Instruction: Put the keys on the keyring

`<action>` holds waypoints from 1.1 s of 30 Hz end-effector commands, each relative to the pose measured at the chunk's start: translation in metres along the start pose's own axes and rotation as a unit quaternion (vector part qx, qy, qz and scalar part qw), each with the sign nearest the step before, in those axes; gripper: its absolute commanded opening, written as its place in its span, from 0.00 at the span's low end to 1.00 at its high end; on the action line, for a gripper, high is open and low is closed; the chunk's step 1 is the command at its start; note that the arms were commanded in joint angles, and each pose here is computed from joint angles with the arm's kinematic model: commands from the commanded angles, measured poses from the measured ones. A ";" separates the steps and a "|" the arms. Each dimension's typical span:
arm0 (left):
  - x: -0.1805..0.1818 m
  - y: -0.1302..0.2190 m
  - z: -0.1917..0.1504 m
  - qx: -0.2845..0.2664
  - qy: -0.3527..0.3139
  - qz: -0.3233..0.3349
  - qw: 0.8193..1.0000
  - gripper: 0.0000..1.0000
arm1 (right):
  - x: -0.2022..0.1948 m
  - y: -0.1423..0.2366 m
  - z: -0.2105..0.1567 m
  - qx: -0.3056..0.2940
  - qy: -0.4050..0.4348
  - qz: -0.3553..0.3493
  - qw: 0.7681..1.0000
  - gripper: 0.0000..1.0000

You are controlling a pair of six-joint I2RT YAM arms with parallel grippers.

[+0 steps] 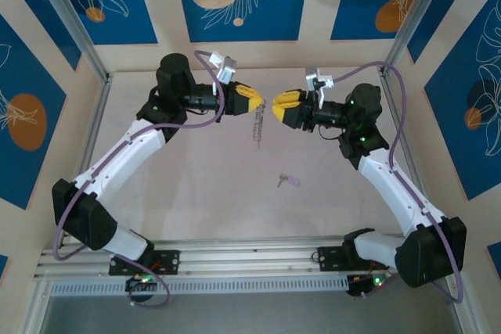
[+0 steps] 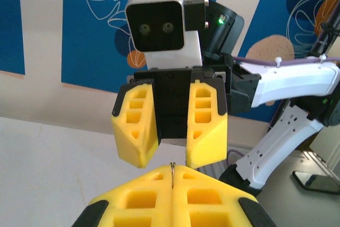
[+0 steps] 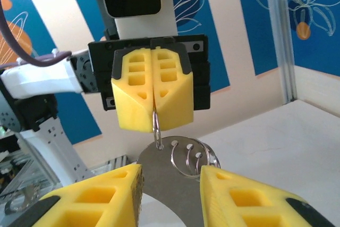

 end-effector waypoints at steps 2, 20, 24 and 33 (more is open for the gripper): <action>-0.010 0.003 0.004 0.013 -0.022 -0.024 0.999 0.00 | 0.010 -0.003 0.004 0.019 0.017 0.026 0.999 0.36; -0.012 -0.003 0.005 0.004 -0.016 -0.041 0.999 0.00 | 0.003 -0.023 0.005 0.021 0.013 0.037 0.999 0.30; -0.012 -0.004 0.004 0.001 -0.013 -0.045 0.999 0.00 | 0.001 -0.024 0.007 0.019 0.013 0.037 0.999 0.28; -0.013 -0.007 0.004 -0.002 -0.010 -0.052 0.999 0.00 | -0.001 -0.028 0.008 0.019 0.012 0.041 0.999 0.31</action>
Point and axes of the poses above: each hand's point on the last joint's axis, 136 mm out from that joint toward the fingers, its own y axis back along the fingers, its own x axis along the line the jaws close on, z = x × y, the point moved 3 cm from there along y, back along the fingers, and after that the axes turned 14 degrees about -y, right-handed, at the moved point
